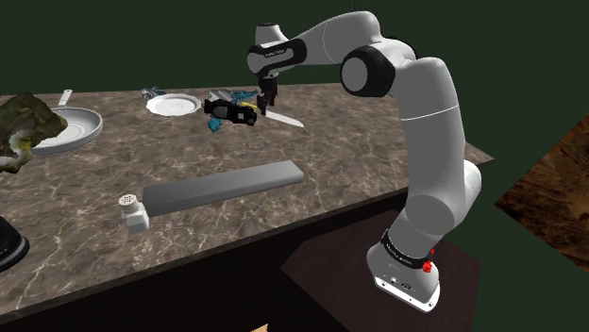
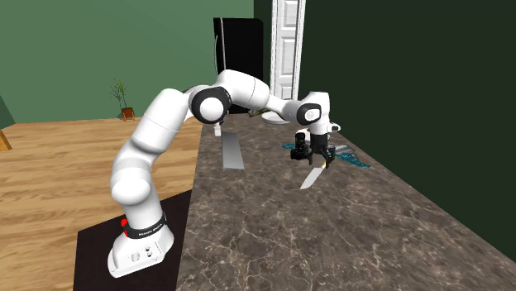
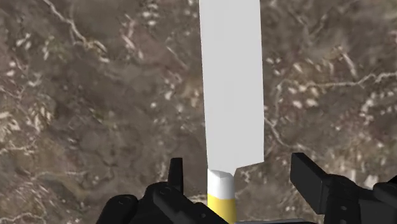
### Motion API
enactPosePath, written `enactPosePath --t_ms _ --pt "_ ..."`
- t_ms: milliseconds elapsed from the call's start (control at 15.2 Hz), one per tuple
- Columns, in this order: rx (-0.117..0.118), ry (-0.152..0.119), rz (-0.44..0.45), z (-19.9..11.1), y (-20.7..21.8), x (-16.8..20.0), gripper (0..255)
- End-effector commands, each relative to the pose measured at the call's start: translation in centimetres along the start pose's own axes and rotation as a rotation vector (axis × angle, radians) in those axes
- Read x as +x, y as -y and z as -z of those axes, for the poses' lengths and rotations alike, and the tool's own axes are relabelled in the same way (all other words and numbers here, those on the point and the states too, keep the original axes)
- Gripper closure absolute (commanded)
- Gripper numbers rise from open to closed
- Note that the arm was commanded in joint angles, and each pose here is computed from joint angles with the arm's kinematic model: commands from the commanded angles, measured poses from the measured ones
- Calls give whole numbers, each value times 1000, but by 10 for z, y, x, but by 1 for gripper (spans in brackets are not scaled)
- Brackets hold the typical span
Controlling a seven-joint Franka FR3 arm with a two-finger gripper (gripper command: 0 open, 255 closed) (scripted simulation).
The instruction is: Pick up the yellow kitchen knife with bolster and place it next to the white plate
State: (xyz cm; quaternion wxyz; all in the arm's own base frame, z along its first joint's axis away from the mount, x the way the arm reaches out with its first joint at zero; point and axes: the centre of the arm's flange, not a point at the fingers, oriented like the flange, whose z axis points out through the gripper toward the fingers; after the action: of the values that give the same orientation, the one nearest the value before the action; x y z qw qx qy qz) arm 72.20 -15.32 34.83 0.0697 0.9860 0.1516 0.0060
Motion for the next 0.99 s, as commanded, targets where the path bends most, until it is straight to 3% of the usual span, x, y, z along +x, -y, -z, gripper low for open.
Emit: enactPosePath --t_ms 0,198,462,924 --pt "0 0 0 0 0 0 0" --pt "0 0 0 0 0 0 0" --pt "0 0 0 50 0 0 0" --pt "0 0 0 50 0 0 0"
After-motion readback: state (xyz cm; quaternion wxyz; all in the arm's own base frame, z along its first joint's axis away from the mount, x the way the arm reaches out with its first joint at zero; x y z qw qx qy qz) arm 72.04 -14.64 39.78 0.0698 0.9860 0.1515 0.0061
